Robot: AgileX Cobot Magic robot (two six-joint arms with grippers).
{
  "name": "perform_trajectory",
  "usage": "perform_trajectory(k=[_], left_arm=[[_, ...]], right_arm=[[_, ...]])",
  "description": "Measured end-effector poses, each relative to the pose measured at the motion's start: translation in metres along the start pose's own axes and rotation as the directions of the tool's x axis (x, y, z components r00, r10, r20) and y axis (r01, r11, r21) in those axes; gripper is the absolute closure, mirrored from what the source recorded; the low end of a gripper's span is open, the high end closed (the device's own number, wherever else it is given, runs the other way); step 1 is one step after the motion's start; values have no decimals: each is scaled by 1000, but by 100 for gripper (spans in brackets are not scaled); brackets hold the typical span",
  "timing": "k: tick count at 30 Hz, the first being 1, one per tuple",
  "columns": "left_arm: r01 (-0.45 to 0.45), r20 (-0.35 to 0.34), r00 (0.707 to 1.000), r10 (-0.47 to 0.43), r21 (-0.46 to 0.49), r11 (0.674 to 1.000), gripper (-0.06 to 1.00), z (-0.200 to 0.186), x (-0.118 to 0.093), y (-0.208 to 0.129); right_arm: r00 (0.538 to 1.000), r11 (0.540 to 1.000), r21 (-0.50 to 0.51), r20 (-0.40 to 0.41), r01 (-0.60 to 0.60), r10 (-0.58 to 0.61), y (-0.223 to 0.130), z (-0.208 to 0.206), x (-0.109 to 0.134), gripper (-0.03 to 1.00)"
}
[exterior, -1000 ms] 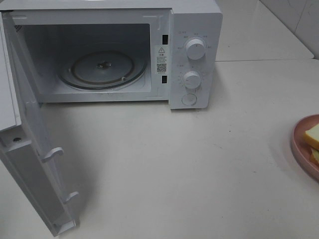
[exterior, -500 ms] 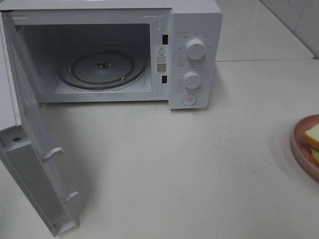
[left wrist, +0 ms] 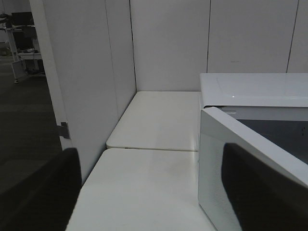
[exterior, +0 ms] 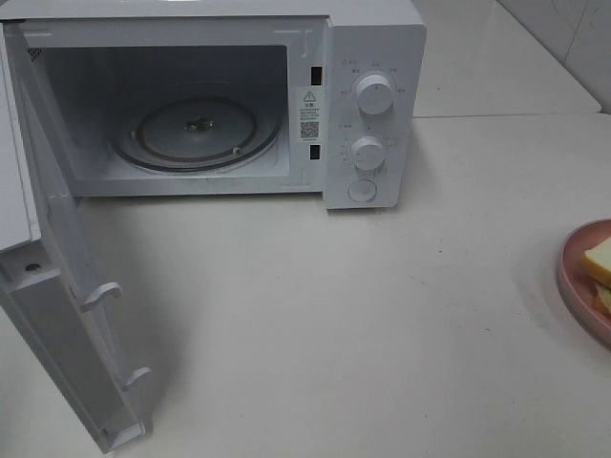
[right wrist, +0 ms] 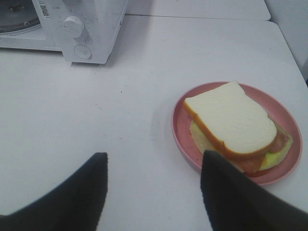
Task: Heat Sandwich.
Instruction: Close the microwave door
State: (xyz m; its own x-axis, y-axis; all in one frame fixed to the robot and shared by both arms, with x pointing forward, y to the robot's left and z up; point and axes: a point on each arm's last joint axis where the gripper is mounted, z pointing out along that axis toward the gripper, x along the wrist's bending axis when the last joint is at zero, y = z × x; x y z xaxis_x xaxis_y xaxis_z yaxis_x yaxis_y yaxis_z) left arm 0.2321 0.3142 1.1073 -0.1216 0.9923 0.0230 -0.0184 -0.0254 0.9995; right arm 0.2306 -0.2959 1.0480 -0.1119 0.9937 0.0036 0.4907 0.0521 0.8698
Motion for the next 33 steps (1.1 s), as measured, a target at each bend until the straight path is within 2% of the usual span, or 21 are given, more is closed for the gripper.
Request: perform_trajectory(k=[6, 9, 16, 23, 28, 31, 32, 33], left_arm=[[111, -60, 992, -109, 26, 994, 18, 11, 4, 2], [164, -91, 984, -156, 87, 983, 18, 33, 2, 3], [243, -84, 969, -231, 184, 952, 18, 79, -8, 2], [299, -44, 954, -297, 192, 935, 19, 111, -17, 1], [279, -25, 959, -281, 221, 934, 28, 131, -22, -5], [239, -8, 970, -244, 233, 943, 44, 144, -25, -8], [218, -6, 975, -223, 248, 944, 59, 149, -26, -12], [218, -6, 975, -223, 248, 944, 59, 149, -26, -12]], right_arm=[[1000, 1000, 0, 0, 0, 0, 0, 0, 0, 40], [1000, 1000, 0, 0, 0, 0, 0, 0, 0, 40], [1000, 1000, 0, 0, 0, 0, 0, 0, 0, 40], [1000, 1000, 0, 0, 0, 0, 0, 0, 0, 40], [1000, 1000, 0, 0, 0, 0, 0, 0, 0, 40], [1000, 1000, 0, 0, 0, 0, 0, 0, 0, 40], [1000, 1000, 0, 0, 0, 0, 0, 0, 0, 40], [1000, 1000, 0, 0, 0, 0, 0, 0, 0, 40]])
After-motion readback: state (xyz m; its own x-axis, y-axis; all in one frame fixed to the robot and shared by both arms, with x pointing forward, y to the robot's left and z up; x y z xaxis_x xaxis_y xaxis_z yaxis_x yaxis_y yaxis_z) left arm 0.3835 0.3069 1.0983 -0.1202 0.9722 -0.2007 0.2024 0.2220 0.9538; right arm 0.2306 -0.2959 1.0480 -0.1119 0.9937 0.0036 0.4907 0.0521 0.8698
